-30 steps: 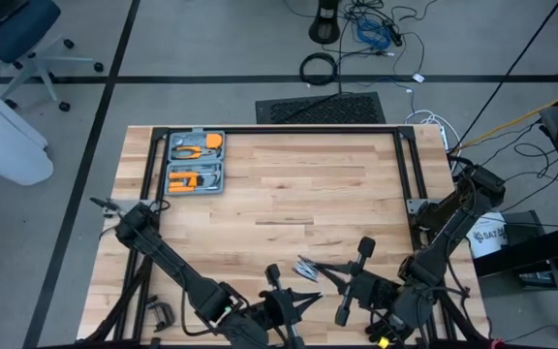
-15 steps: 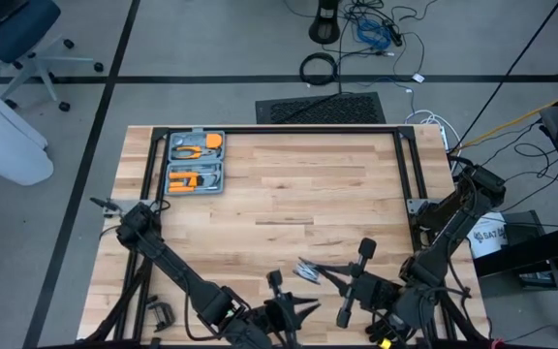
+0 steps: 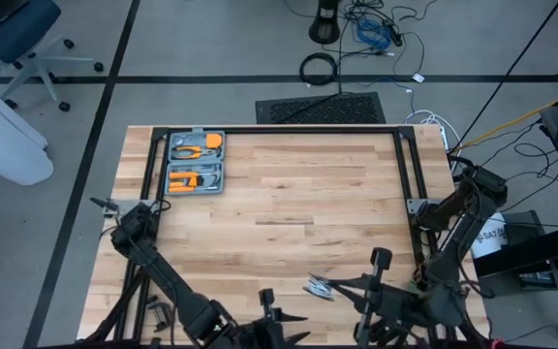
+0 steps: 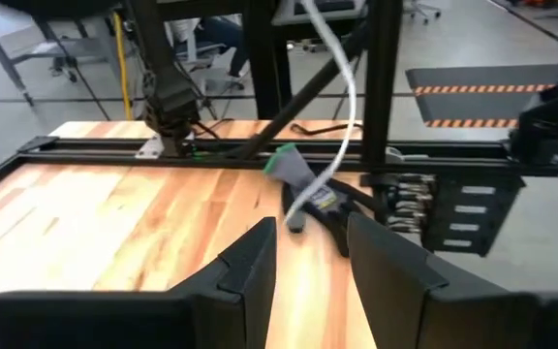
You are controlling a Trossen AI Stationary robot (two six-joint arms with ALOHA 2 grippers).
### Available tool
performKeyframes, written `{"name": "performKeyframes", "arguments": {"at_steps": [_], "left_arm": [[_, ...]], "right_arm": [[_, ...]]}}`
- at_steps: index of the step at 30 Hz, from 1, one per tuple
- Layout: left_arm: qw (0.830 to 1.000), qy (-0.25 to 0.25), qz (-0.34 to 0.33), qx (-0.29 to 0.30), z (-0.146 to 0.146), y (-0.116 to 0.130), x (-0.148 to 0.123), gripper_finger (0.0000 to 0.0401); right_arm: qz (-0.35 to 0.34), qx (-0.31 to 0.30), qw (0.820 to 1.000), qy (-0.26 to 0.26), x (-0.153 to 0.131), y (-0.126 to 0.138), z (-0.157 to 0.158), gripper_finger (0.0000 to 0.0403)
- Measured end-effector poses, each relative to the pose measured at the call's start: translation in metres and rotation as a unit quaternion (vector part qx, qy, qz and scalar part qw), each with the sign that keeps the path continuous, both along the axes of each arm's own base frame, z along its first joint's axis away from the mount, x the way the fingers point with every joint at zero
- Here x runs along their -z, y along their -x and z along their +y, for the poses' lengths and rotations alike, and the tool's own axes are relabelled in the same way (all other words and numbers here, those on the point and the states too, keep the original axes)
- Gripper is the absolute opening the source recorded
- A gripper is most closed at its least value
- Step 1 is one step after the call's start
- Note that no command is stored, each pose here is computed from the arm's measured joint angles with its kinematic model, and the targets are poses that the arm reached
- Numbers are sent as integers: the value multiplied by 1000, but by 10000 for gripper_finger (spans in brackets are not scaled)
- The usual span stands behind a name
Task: Coil cords
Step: Coil the white wire on the spool
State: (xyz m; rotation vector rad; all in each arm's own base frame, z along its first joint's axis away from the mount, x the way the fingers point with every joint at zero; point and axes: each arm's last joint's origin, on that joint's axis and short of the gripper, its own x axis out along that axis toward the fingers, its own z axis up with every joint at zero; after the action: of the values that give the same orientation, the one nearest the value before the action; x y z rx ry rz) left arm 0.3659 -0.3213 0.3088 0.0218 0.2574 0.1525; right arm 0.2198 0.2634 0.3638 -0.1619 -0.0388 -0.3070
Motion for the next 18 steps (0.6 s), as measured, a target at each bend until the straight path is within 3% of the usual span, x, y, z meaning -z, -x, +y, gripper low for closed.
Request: {"name": "performKeyframes", "arguments": {"at_steps": [8, 18], "left_arm": [[1000, -25, -1, 17, -11, 8, 1, 137], [993, -78, -90, 13, -31, -19, 30, 137]], "right_arm": [[-17, -17, 1000, -2, -8, 12, 7, 0], [-25, -23, 999, -12, -10, 15, 9, 0]]}}
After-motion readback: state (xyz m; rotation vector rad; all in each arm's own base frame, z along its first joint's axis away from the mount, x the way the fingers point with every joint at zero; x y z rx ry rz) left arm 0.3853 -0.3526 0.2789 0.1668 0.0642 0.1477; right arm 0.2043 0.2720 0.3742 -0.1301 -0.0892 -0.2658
